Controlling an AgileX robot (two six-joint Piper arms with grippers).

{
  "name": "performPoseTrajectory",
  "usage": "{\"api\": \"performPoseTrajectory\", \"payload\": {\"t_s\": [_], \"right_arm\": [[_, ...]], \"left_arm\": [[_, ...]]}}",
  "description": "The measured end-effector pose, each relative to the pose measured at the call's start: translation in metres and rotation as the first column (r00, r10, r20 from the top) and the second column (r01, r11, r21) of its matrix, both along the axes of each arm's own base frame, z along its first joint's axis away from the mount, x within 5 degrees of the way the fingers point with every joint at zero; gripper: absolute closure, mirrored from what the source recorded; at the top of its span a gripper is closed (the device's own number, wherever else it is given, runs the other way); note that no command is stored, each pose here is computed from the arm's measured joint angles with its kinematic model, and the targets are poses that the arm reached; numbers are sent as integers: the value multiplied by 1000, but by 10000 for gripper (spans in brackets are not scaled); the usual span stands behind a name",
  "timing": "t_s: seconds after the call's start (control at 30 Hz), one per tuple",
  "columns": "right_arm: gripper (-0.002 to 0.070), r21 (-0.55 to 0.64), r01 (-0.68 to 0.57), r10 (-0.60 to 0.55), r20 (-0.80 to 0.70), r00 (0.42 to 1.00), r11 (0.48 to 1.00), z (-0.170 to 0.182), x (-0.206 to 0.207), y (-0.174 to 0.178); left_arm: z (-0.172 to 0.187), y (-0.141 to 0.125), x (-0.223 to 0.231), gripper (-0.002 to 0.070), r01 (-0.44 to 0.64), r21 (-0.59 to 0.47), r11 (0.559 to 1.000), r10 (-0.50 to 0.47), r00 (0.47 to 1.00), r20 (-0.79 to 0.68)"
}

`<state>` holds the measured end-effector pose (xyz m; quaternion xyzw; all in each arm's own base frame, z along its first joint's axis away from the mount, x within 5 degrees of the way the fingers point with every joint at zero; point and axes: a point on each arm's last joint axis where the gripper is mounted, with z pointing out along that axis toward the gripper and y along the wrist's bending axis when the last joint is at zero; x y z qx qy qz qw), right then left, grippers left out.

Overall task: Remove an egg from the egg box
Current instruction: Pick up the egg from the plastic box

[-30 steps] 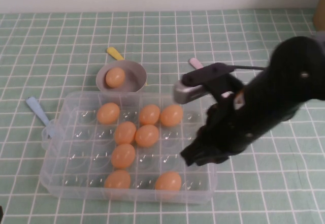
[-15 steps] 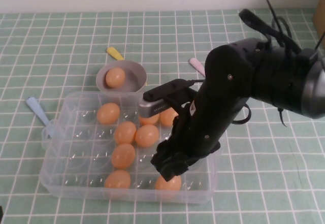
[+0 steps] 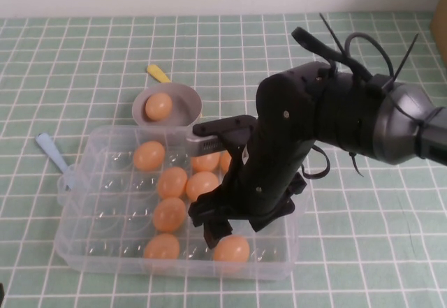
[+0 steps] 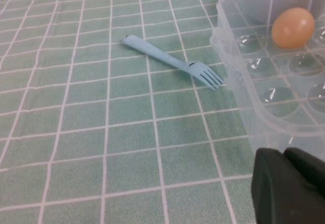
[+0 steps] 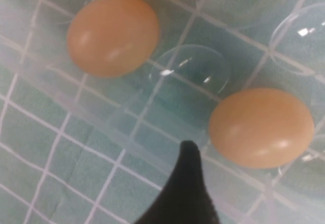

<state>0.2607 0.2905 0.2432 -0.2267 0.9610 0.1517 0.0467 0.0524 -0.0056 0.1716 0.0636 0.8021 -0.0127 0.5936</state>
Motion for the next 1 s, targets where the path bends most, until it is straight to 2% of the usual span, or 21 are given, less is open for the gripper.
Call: {"api": "performPoseTrajectory", "payload": {"t_s": [0.27, 1.0], "right_arm": [[100, -19, 15, -15, 0, 1000, 1000, -13, 4, 5], [100, -55, 132, -132, -8, 991, 990, -38, 13, 10]], "left_arm": [[0, 0, 0, 678, 0, 0, 1000, 0, 1000, 0], [0, 0, 0, 678, 0, 0, 1000, 0, 1000, 0]]}}
